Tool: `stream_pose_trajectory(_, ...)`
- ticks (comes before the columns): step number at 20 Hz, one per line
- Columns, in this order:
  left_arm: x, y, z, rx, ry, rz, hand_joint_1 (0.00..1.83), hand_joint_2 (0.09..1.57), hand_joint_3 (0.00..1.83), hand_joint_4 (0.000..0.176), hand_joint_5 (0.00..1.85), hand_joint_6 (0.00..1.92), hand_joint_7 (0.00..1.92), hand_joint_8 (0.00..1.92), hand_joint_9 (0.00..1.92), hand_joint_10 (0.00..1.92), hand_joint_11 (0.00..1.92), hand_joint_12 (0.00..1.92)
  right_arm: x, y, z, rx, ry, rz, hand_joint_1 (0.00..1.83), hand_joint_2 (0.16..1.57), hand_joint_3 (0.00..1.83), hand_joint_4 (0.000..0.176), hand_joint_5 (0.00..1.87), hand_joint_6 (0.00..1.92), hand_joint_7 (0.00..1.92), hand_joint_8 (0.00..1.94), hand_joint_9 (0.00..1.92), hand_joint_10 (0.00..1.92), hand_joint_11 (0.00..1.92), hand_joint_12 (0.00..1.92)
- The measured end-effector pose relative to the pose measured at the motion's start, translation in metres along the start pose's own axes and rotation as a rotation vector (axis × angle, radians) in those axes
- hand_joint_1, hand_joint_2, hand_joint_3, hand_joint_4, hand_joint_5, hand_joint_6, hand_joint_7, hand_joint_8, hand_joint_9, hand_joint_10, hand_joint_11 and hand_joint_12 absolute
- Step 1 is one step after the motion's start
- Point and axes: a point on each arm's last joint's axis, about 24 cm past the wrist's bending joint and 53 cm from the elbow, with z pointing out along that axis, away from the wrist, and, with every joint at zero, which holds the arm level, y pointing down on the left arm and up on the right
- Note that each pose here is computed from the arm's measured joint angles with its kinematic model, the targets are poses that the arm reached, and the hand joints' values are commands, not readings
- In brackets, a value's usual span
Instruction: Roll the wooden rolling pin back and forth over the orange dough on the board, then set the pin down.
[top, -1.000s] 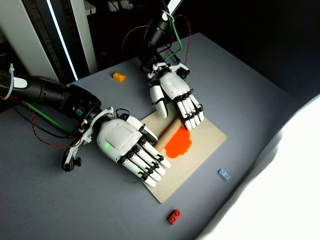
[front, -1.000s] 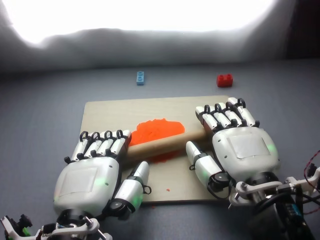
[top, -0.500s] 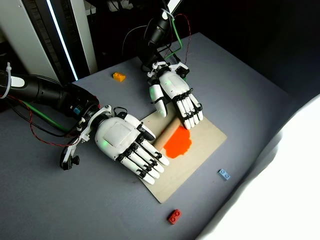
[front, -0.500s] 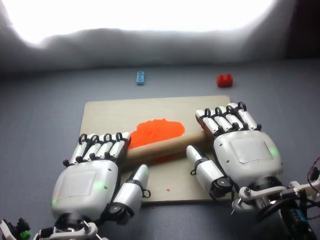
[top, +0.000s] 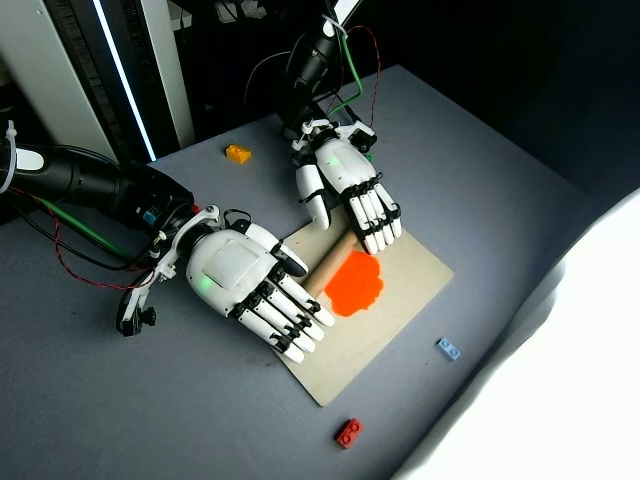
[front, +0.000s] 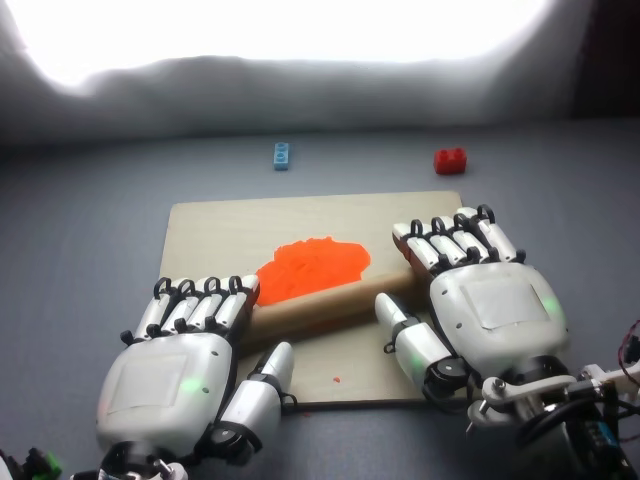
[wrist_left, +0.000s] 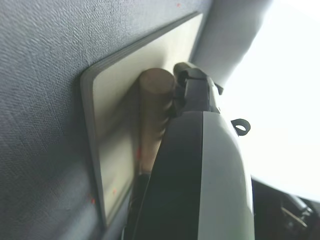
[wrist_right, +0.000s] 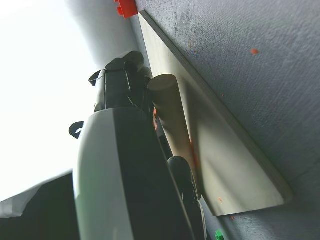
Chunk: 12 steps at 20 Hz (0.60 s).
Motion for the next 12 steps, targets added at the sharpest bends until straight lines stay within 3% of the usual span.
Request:
stream_pose_trajectory(5,0.0,0.002,-0.006,0.004,-0.002,0.003,0.0,1.57,0.01,0.0,0.28,0.0,0.31,0.0,0.26,0.0,0.0,0.48,0.002,-0.005,-0.008,0.007,0.013,-0.012,0.0,1.56,0.0,0.0,0.25,0.01,0.29,0.01,0.24,0.0,0.0,0.26)
stream_pose_trajectory(7,-0.001,0.002,-0.007,0.005,-0.005,0.003,0.0,1.57,0.0,0.0,0.26,0.01,0.3,0.0,0.24,0.0,0.0,0.45,0.004,-0.005,-0.01,0.006,0.02,-0.012,0.0,1.56,0.0,0.0,0.27,0.01,0.31,0.01,0.27,0.01,0.0,0.43)
stream_pose_trajectory(10,-0.002,0.003,-0.009,0.002,-0.01,0.004,0.0,1.57,0.02,0.0,0.24,0.0,0.27,0.0,0.2,0.0,0.0,0.35,0.005,-0.003,-0.013,-0.004,0.025,-0.016,0.0,1.56,0.0,0.0,0.28,0.01,0.33,0.0,0.27,0.01,0.0,0.47)
stream_pose_trajectory(12,-0.003,0.006,-0.01,-0.005,-0.014,0.005,0.0,1.57,0.01,0.0,0.26,0.01,0.29,0.01,0.23,0.01,0.0,0.38,0.005,-0.005,-0.014,-0.001,0.029,-0.017,0.0,1.56,0.0,0.0,0.29,0.01,0.34,0.01,0.27,0.01,0.0,0.45)
